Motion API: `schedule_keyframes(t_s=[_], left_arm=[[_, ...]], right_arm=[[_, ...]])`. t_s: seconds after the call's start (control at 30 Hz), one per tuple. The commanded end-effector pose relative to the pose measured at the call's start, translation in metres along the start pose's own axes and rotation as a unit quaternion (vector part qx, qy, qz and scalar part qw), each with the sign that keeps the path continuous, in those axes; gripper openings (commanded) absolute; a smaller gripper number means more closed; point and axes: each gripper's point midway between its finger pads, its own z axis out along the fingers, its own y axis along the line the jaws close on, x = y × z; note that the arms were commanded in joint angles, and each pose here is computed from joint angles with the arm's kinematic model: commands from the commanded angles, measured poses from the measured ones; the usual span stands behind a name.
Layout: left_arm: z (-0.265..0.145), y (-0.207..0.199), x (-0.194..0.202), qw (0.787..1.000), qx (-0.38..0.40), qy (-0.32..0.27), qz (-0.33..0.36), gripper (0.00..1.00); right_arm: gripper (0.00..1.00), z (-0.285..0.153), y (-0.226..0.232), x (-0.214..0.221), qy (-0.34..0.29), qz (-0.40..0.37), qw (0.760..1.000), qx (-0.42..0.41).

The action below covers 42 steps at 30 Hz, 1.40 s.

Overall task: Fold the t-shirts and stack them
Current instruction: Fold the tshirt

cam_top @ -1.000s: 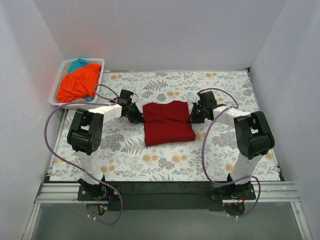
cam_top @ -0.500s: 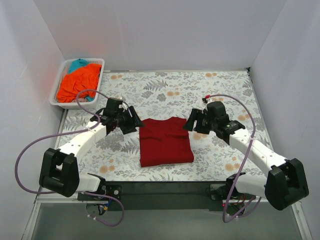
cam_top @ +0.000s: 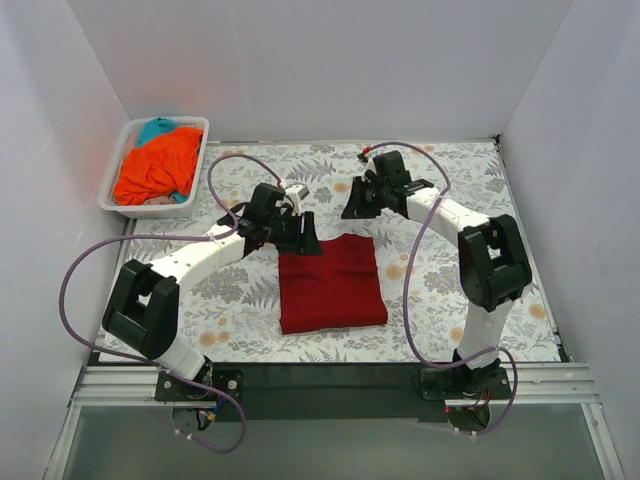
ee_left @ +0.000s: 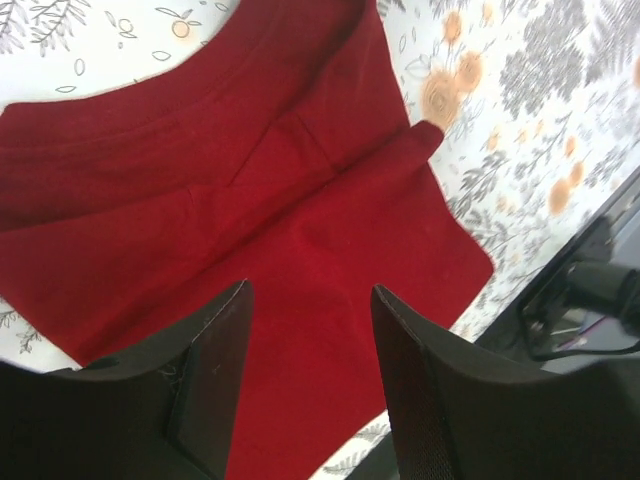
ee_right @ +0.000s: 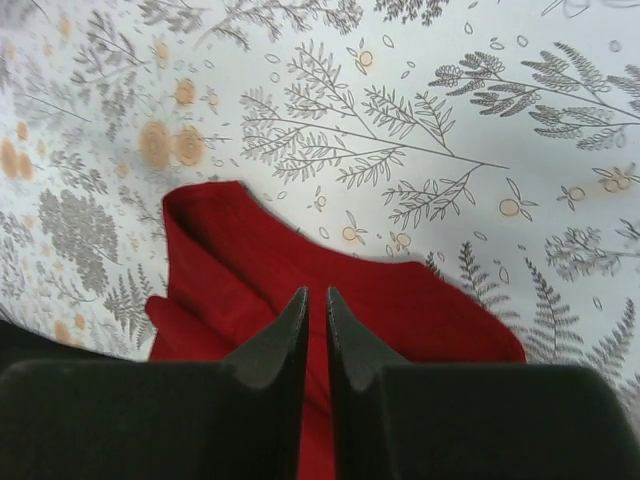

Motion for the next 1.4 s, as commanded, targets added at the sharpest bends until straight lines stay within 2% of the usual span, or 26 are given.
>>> schedule_keyframes(t_s=[0.0, 0.13, 0.33, 0.53, 0.67, 0.8, 0.93, 1.1, 1.37], left_arm=[[0.002, -0.008, -0.012, 0.996, 0.012, -0.031, 0.081, 0.5], [0.02, -0.001, -0.003, 0.993, 0.004, -0.003, 0.121, 0.51], [0.043, 0.005, 0.002, 0.987, -0.01, 0.028, 0.156, 0.51], [0.038, 0.0, 0.004, 0.983, 0.006, 0.029, 0.183, 0.49], [0.04, -0.009, 0.011, 0.98, 0.039, 0.043, 0.192, 0.47], [0.043, -0.017, 0.017, 0.976, 0.064, 0.053, 0.203, 0.43], [0.047, -0.024, 0.023, 0.967, 0.08, 0.06, 0.233, 0.43], [0.05, -0.023, 0.029, 0.964, 0.087, 0.068, 0.24, 0.44], [0.068, -0.02, 0.051, 0.956, 0.083, 0.101, 0.263, 0.43]], right_arm=[[0.17, 0.013, 0.012, -0.003, 0.031, -0.018, 0.998, -0.055], [0.15, 0.032, -0.008, 0.023, 0.067, -0.004, 0.997, -0.042], [0.13, 0.036, -0.047, 0.065, 0.106, 0.018, 0.994, 0.004], [0.11, 0.015, -0.076, 0.105, 0.13, 0.036, 0.99, 0.045], [0.11, -0.001, -0.073, 0.115, 0.128, 0.039, 0.99, 0.047], [0.13, -0.014, -0.064, 0.103, 0.104, 0.031, 0.993, 0.045], [0.19, -0.015, -0.049, 0.074, 0.079, 0.022, 0.996, 0.027], [0.21, -0.012, -0.028, 0.046, 0.065, 0.022, 0.998, -0.007], [0.22, 0.0, -0.009, 0.059, 0.1, 0.033, 0.992, -0.062]])
